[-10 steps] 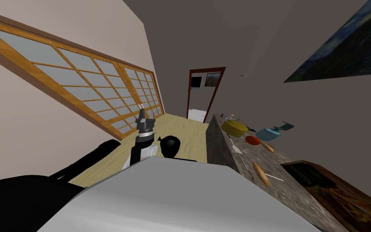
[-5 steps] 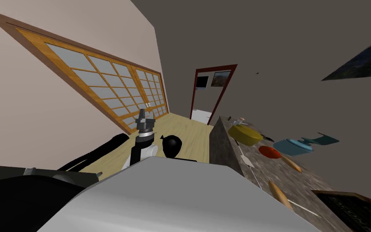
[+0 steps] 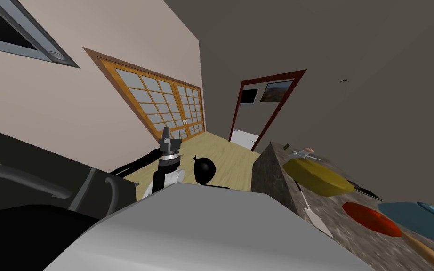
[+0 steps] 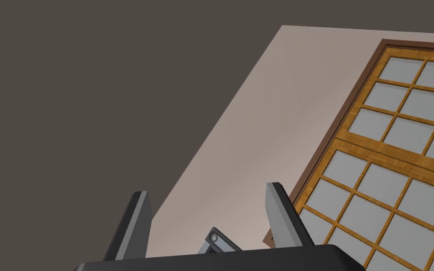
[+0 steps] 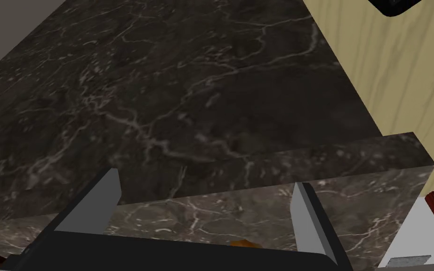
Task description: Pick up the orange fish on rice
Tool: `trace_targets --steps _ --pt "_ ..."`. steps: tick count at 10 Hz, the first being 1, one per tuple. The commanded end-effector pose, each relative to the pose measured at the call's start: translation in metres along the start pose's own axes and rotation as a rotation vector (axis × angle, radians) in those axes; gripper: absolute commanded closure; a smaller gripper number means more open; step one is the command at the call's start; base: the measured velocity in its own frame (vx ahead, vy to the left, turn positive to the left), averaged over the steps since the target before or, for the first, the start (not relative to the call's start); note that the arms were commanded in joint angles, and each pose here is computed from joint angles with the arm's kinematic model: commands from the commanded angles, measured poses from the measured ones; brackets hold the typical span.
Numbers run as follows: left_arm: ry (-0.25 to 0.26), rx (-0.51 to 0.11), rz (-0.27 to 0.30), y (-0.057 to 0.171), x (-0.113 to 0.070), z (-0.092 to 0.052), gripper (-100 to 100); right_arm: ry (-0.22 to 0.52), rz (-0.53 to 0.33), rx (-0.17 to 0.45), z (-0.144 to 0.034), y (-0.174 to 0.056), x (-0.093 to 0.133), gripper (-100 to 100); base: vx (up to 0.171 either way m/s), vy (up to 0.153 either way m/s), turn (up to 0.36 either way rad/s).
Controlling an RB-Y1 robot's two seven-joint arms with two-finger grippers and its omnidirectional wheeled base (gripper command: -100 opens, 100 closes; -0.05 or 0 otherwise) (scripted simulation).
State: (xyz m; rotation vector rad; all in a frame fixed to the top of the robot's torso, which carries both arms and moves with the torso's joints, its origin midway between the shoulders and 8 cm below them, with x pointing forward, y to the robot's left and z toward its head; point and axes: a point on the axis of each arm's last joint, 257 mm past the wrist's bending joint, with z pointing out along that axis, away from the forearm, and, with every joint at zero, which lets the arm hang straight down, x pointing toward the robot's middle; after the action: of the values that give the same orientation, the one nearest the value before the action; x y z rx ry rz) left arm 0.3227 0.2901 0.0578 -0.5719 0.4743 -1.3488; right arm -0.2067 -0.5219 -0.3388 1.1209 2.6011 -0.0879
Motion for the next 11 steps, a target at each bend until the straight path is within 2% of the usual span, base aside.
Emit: trace_targets --steps 1,6,9,10,11 --pt "0.0 0.0 0.0 0.0 0.0 0.0 0 0.031 -0.045 0.026 -0.007 -0.015 -0.004 -100 0.085 -0.029 0.312" --pt "0.0 0.0 0.0 0.0 0.0 0.0 0 0.083 -0.138 0.057 -0.016 -0.037 -0.023 -100 0.047 -0.018 0.187" --pt "0.0 0.0 0.0 0.0 0.0 0.0 0 0.103 -0.181 0.064 -0.018 -0.043 -0.034 -100 0.039 -0.035 0.139" --pt "0.0 0.0 0.0 0.0 0.0 0.0 0 0.099 -0.171 0.063 -0.018 -0.041 -0.031 -100 0.01 -0.02 0.037" --pt "0.0 0.0 0.0 0.0 0.0 0.0 0 0.099 -0.173 0.063 -0.018 -0.041 -0.032 0 0.0 0.0 0.0"
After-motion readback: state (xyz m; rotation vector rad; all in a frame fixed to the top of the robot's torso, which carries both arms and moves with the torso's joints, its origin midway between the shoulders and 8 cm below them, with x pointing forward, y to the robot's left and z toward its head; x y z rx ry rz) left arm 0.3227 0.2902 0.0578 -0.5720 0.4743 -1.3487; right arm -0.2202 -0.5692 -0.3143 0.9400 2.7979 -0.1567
